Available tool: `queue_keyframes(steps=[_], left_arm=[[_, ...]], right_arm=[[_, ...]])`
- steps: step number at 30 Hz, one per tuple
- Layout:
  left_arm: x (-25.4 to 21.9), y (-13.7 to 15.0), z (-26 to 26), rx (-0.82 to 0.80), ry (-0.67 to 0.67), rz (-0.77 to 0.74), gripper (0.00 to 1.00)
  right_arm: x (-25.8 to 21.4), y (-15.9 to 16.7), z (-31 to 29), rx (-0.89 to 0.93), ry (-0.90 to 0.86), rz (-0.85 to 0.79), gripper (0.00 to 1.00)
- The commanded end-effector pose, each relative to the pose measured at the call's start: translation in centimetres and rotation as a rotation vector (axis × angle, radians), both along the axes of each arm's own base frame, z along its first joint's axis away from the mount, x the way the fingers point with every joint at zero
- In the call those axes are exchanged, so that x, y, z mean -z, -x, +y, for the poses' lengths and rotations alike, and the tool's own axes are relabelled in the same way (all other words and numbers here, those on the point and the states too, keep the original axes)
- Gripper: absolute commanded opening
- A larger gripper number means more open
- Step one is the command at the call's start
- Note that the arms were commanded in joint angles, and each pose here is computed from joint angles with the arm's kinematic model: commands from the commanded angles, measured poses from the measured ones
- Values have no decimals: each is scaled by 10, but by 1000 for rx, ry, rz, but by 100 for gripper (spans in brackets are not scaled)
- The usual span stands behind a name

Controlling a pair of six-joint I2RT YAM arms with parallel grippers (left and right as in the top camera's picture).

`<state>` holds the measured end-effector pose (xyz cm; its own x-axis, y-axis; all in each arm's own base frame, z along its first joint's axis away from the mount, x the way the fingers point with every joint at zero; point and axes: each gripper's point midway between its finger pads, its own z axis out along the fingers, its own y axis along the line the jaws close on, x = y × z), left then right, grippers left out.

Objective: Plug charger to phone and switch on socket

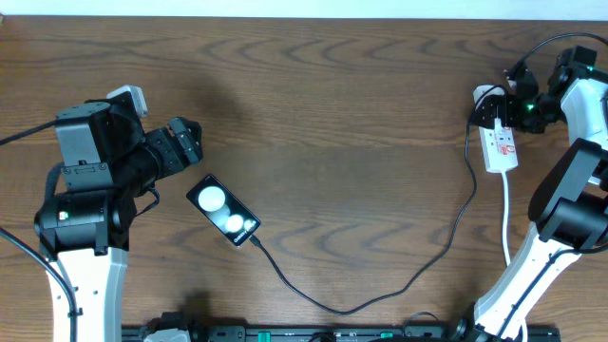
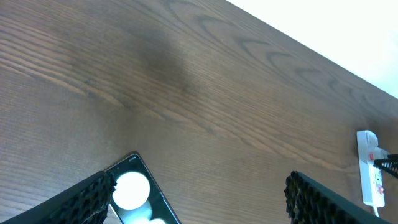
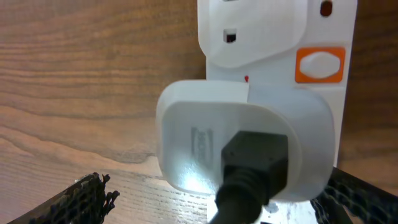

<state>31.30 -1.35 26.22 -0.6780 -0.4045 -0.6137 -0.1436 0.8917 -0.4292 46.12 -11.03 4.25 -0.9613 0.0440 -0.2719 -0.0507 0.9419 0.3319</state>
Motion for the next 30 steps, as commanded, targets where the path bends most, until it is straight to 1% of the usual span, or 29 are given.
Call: queue_keyframes(steps=[1, 9, 23, 30], left_arm=[[-2, 0, -2, 20, -12, -7, 89], [-2, 0, -2, 20, -12, -7, 89], [-2, 0, -2, 20, -12, -7, 89], [-2, 0, -2, 20, -12, -7, 89]], right_arm=[[5, 4, 26, -13, -123, 15, 99], [3, 6, 38, -15, -190, 17, 99], [33, 25, 62, -10, -244, 85, 99], [35, 29, 69, 4, -288, 94, 99]])
